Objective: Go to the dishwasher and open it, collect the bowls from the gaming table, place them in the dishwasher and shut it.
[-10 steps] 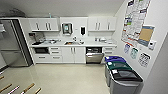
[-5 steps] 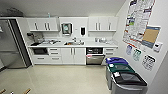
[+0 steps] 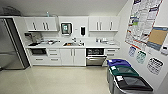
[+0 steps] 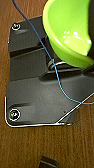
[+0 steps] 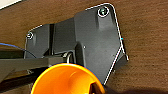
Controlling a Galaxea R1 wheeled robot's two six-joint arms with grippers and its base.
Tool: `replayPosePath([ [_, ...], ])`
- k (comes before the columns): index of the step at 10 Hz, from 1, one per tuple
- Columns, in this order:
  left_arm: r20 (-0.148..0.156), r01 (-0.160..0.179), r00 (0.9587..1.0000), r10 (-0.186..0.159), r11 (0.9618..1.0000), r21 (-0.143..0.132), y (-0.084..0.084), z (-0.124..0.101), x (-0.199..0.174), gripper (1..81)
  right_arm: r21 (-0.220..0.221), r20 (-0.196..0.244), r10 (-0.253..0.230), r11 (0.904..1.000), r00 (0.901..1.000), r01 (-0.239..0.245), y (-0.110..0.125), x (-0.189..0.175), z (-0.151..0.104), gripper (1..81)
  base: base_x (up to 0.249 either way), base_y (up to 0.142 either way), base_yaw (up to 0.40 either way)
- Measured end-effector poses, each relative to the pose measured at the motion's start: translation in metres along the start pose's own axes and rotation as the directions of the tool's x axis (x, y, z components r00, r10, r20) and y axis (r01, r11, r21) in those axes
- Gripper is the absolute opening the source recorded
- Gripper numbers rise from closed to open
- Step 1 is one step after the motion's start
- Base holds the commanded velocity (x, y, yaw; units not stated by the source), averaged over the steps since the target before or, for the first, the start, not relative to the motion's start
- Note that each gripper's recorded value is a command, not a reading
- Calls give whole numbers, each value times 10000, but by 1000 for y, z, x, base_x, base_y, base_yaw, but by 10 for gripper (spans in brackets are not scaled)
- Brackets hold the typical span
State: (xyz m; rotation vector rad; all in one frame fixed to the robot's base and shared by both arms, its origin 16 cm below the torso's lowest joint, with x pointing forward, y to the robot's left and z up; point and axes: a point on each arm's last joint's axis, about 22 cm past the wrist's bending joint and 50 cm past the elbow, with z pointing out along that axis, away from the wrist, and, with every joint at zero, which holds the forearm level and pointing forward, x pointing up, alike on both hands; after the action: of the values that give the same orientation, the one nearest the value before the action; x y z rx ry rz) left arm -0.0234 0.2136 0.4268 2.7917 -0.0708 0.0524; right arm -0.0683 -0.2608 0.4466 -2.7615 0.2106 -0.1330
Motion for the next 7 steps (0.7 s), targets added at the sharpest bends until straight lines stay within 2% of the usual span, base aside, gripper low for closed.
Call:
replayPosePath([
  [7, -20, 8, 10000, -8, 9999, -114, 9, 3, 0, 10, 40, -31, -120, 9999, 9999, 120, -2, 1, 1, 10, 209, 0, 0],
])
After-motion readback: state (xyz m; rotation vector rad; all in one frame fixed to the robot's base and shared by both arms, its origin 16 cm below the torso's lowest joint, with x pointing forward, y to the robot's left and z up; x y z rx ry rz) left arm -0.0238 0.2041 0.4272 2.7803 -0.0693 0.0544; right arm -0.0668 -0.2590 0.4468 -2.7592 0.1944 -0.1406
